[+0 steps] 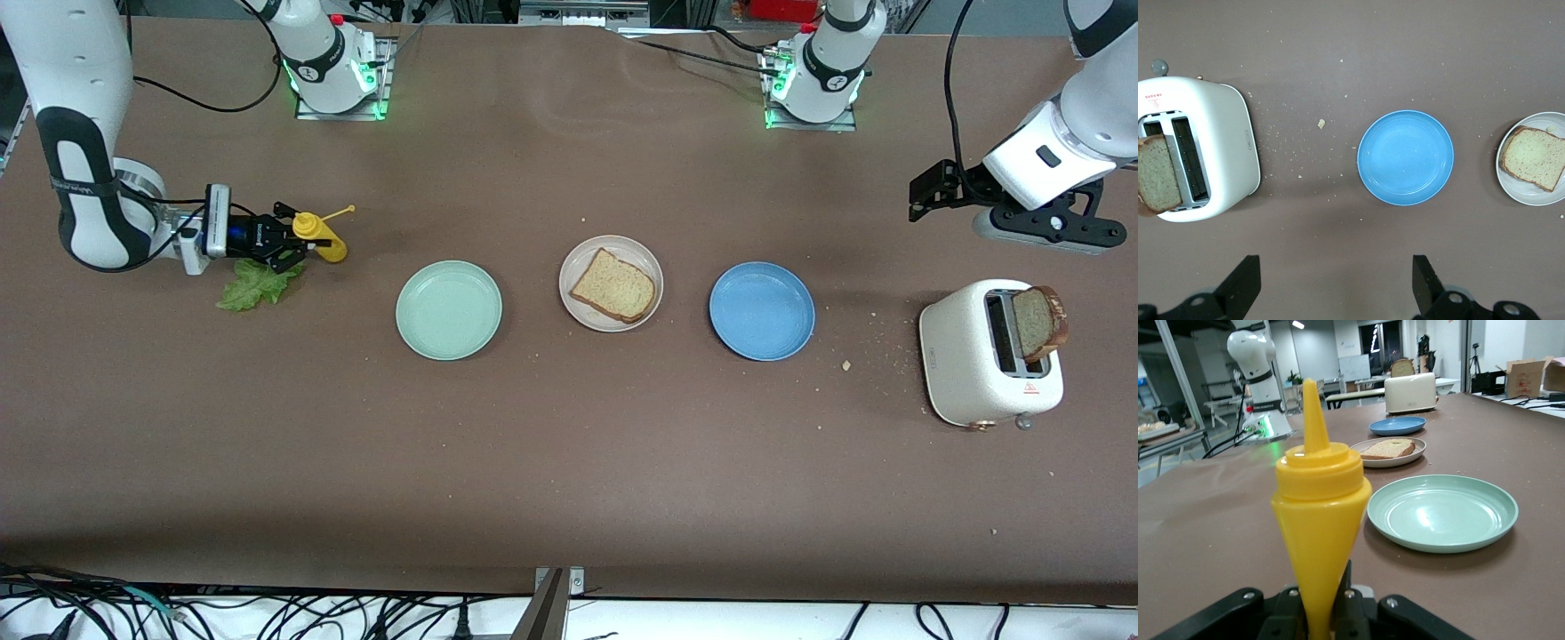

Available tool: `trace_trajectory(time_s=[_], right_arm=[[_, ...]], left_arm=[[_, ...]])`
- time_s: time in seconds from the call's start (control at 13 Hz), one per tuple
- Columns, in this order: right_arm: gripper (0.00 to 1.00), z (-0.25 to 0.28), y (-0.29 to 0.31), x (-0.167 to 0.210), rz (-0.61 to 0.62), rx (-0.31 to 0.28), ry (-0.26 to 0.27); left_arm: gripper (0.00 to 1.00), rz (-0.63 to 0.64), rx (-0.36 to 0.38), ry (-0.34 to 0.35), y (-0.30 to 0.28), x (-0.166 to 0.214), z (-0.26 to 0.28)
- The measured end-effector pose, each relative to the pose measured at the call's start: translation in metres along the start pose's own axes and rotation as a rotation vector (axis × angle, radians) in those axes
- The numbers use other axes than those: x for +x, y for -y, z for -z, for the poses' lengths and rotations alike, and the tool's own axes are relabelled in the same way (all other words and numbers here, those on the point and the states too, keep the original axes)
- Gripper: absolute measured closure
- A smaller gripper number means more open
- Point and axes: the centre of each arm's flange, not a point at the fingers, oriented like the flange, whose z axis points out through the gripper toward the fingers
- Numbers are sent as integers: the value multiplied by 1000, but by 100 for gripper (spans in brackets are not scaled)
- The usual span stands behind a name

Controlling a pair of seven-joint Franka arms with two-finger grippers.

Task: Make sandwich in beige plate with both arms
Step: 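Return the mustard bottle with the right gripper and set it down, then open the right gripper and move it toward the lettuce leaf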

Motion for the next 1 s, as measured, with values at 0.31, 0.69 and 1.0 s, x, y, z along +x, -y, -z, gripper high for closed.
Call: trace_trajectory(time_s=[0.31, 0.69, 1.0], right_arm=[[93, -26, 1, -22, -39, -27, -55], [67, -26, 1, -27, -51, -37, -62], [21, -15, -1, -25, -91, -55, -61]], left_arm=[[0, 0, 0, 0, 0, 0, 0], [0, 0, 7, 3, 1, 0, -1], [0, 0, 7, 3, 1, 1, -1]])
